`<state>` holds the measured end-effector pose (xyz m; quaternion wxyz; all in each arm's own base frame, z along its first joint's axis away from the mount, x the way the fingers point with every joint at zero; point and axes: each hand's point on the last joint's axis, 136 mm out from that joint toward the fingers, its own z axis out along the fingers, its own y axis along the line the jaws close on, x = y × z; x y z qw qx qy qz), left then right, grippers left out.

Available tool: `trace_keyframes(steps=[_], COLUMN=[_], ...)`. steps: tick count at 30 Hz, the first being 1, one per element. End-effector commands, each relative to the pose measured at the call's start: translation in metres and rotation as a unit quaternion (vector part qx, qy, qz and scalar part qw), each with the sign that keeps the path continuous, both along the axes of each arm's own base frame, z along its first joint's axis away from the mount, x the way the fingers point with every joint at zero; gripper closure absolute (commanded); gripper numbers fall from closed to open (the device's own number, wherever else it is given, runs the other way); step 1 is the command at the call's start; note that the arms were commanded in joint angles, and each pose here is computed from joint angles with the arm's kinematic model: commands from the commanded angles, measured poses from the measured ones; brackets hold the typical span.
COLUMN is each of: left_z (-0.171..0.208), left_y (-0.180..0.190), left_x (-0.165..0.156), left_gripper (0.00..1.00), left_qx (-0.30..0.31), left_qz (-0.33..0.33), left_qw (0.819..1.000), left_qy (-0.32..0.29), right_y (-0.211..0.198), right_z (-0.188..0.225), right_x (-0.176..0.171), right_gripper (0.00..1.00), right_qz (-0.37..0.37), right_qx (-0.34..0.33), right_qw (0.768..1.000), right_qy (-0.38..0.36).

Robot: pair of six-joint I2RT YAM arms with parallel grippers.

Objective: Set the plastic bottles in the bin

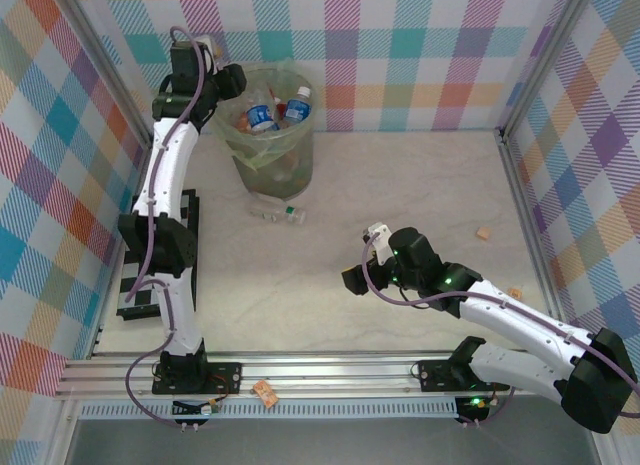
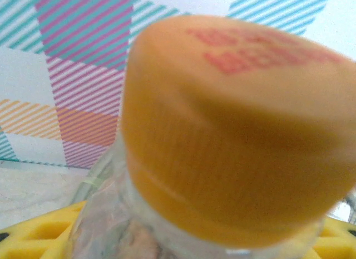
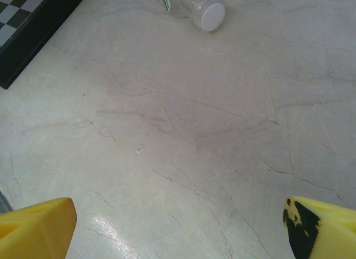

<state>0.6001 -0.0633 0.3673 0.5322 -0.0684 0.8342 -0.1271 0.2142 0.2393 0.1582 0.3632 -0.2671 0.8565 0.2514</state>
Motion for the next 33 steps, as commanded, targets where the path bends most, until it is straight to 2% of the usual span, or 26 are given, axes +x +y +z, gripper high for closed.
trace_keyframes(steps=[1,4,6,9,15,17,20,24,30,33], left_z=[-0.028,-0.041,-0.045,-0.036,0.013,0.029,0.045,0.045,0.014,-0.004], left_y=[-0.010,-0.014,-0.015,-0.018,-0.024,-0.024,-0.015,-0.008,-0.020,-0.024], left_x=[-0.007,-0.006,-0.006,-0.008,-0.018,-0.022,-0.026,-0.023,-0.004,0.001], left_gripper=[0.65,0.65,0.61,0.37,0.15,0.12,0.11,0.12,0.33,0.38], left_qx=[0.004,0.001,0.000,-0.002,-0.022,-0.024,-0.015,-0.007,-0.035,-0.041], left_qz=[-0.037,-0.047,-0.048,-0.057,-0.074,-0.073,-0.052,-0.031,-0.049,-0.054], left_qw=[0.998,0.996,0.996,0.996,0.997,0.997,0.998,0.998,0.998,0.998], left_qy=[0.059,0.075,0.082,0.070,0.005,-0.018,-0.041,-0.047,-0.025,-0.004], right_y=[0.000,0.000,0.000,0.001,0.005,0.007,0.008,0.010,0.011,0.010], right_z=[-0.005,-0.006,-0.006,-0.007,-0.012,-0.013,-0.015,-0.016,-0.018,-0.018], right_x=[0.000,0.001,0.002,0.002,0.004,0.004,0.004,0.004,0.004,0.003], right_gripper=[0.05,0.05,0.05,0.05,0.05,0.05,0.05,0.05,0.05,0.05], right_qz=[-0.005,-0.008,-0.008,-0.009,-0.007,-0.005,-0.003,0.000,0.002,0.001], right_qx=[-0.002,-0.001,0.000,0.000,0.002,0.003,0.002,0.002,0.003,0.002], right_qw=[1.000,1.000,1.000,1.000,1.000,1.000,1.000,1.000,1.000,1.000], right_qy=[0.008,0.009,0.009,0.011,0.020,0.022,0.025,0.026,0.030,0.031])
